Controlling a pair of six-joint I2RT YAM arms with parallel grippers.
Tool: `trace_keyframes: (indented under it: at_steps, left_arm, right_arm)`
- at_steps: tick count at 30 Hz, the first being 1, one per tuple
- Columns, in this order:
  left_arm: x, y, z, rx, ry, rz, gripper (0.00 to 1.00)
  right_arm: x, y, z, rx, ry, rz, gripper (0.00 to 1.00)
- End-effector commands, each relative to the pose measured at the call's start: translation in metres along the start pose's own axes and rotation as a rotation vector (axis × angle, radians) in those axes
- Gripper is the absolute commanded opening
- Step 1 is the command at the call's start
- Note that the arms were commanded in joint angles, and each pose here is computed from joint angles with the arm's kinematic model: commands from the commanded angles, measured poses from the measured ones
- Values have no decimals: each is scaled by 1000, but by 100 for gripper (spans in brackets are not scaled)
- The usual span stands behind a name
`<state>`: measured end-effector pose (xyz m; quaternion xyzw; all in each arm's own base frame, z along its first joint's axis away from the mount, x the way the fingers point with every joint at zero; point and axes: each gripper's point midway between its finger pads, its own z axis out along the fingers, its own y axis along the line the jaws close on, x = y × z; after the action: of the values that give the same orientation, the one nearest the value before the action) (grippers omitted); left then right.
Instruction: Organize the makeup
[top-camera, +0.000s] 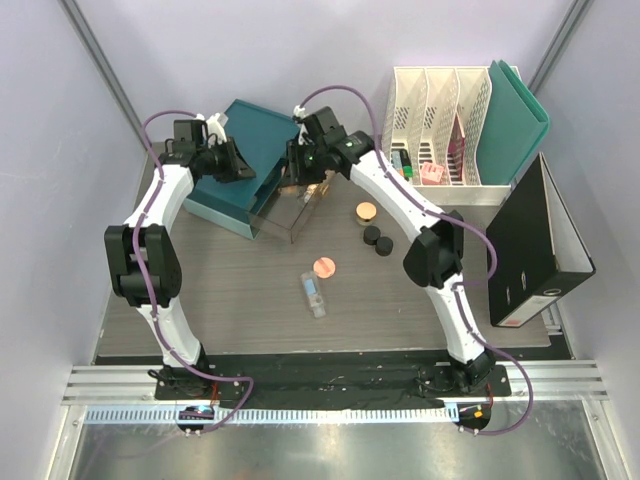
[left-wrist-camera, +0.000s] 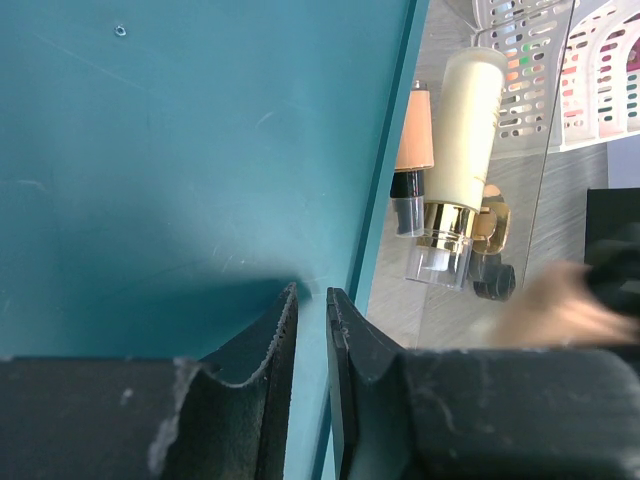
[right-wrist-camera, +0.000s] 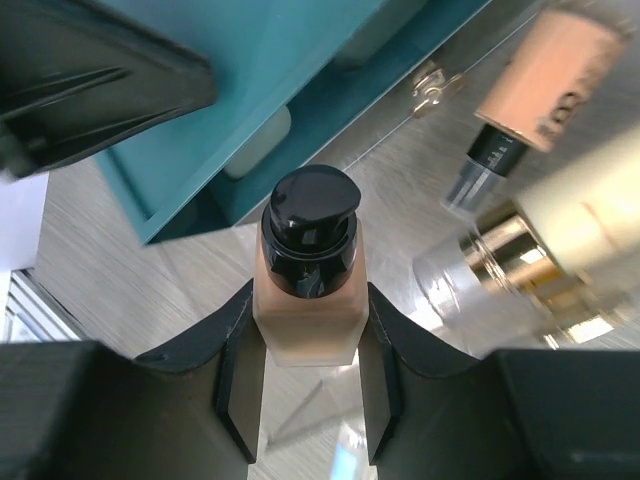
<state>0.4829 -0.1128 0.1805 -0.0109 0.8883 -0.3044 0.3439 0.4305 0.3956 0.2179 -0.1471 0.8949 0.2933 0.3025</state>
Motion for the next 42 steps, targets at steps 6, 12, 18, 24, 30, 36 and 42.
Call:
trace_keyframes:
  at_steps: [6,12,18,24,30,36,42]
  left_arm:
    - [65,39,4,-147,213,-113,21]
    - [65,37,3,-146,212,-109,21]
    - [66,38,2,-145,219,-105,21]
    - [65,39,3,-150,220,-104,21]
    - [68,42,7,-148,230,-108,21]
    - [71,44,10,-149,240,-108,21]
    - [80,47,10,-153,257,-111,21]
  right_arm:
    - [-25,20,25,-113,-91,64,37]
    - [-20,12,34,-79,-87,81,64]
    - [-50,22,-3,-67,-191,28,66]
    - [-14,8,-59,19,-109,-80,66]
    - [47,-14,-113,153,23,-199,66]
    - [119,-19,-125,149,185,-214,66]
    - [176,-20,-94,140,332,-241,67]
